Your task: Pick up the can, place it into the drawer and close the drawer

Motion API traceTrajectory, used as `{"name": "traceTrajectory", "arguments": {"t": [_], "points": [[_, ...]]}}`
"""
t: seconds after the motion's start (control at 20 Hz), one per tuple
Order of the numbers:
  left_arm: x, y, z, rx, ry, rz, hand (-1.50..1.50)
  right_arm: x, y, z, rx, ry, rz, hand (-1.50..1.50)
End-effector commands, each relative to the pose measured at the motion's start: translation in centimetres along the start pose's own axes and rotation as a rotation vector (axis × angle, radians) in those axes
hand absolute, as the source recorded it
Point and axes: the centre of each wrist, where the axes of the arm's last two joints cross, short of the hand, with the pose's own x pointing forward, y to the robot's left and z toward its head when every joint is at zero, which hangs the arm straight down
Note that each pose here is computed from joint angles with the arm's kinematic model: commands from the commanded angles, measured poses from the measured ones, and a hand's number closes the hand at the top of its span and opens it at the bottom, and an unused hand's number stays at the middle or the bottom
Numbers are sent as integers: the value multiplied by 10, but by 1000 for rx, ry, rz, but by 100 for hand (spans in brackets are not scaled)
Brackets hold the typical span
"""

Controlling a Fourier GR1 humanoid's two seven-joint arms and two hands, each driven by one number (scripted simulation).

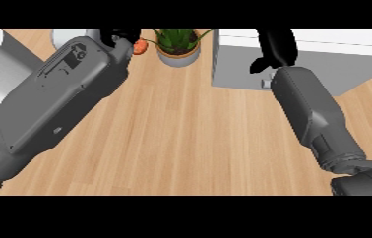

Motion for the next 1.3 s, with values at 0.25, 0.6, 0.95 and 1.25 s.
{"name": "traceTrajectory", "arguments": {"t": [0.25,0.6,0.95,1.25], "points": [[19,-6,6,-11,-19,3,-150,7,-40,-42,-81,46,32,-150],[22,17,6,-23,-15,-3,-150,4,-48,-49,24,-9,-118,-150],[16,24,8,-13,-10,10,-150,25,-34,-44,27,133,-634,-150],[9,12,19,-32,-3,0,-150,15,-42,-48,-7,112,-734,-150]]}}
